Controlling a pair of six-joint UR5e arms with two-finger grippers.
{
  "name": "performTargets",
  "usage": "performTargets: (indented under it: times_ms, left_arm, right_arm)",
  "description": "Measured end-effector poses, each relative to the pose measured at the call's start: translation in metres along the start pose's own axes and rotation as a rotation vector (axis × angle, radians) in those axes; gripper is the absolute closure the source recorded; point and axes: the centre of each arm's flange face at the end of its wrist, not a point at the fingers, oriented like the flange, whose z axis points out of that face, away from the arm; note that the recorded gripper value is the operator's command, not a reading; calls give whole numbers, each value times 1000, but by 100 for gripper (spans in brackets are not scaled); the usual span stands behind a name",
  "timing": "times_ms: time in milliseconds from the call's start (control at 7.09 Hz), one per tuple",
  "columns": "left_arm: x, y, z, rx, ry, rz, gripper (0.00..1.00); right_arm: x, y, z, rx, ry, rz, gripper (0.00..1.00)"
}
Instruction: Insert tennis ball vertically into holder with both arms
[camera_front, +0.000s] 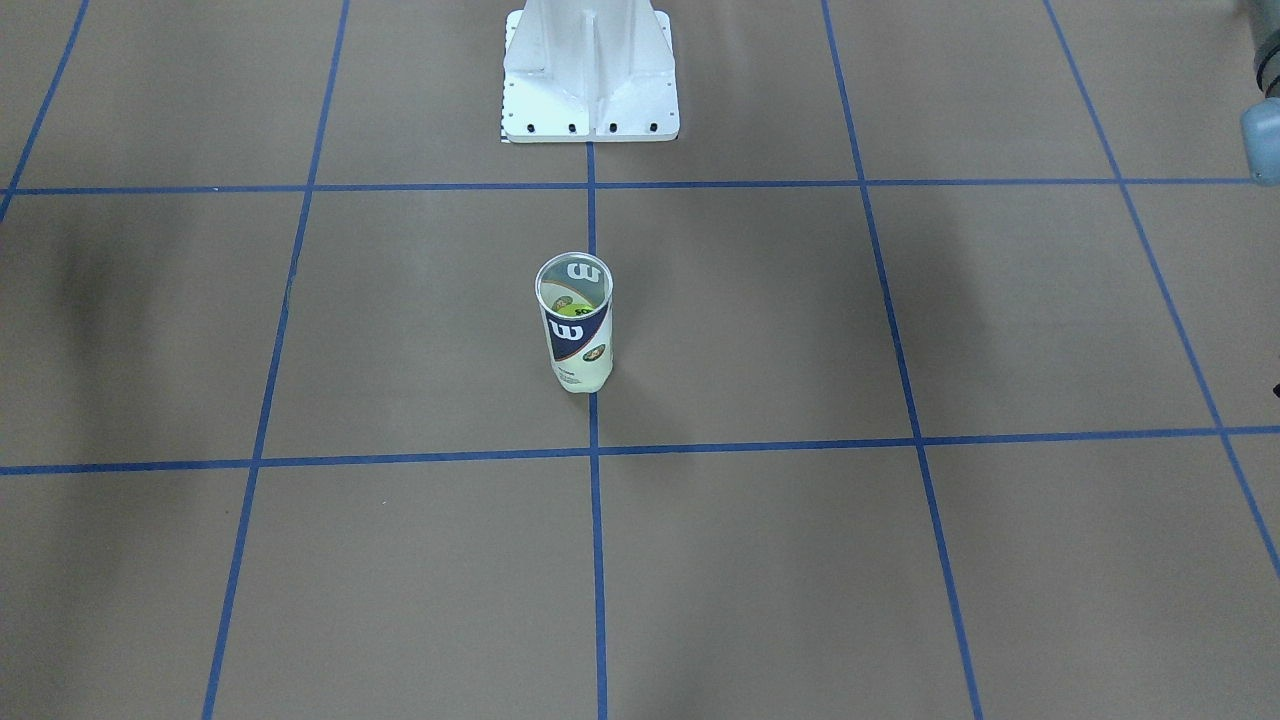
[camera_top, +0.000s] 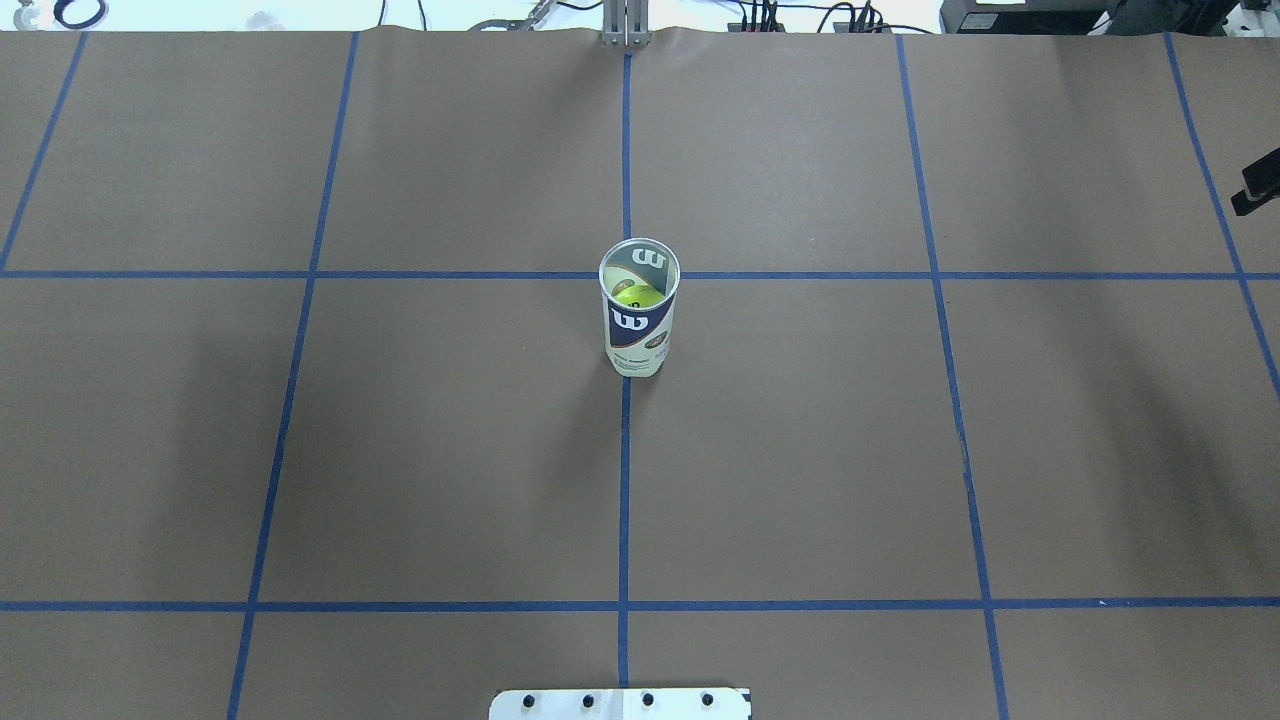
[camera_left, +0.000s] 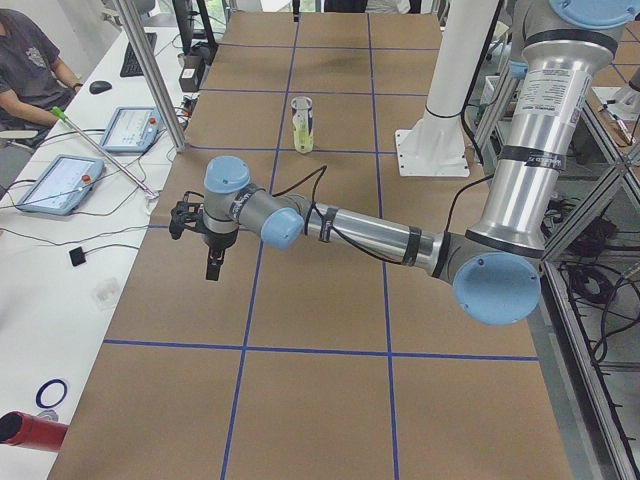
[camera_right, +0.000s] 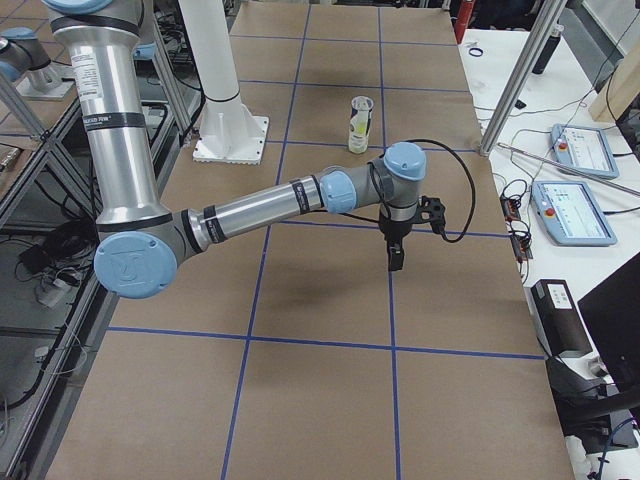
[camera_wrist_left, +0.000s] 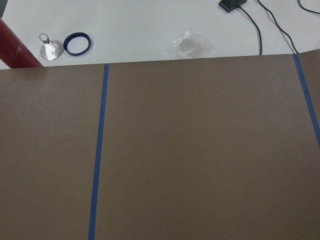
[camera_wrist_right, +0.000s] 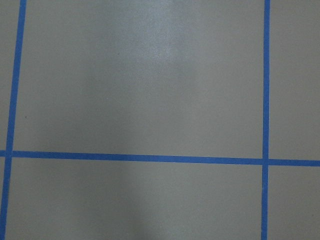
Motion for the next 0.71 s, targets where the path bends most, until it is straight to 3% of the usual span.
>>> performTargets:
  times_ms: [282,705]
  left_arm:
    - [-27,13,5,-90,61,-51,1]
    - [-54,27,8,-125,69,19,1]
  right_arm:
    - [14,6,4,-19,-37,-11,0]
    - [34,13,12,-41,-65,-3,0]
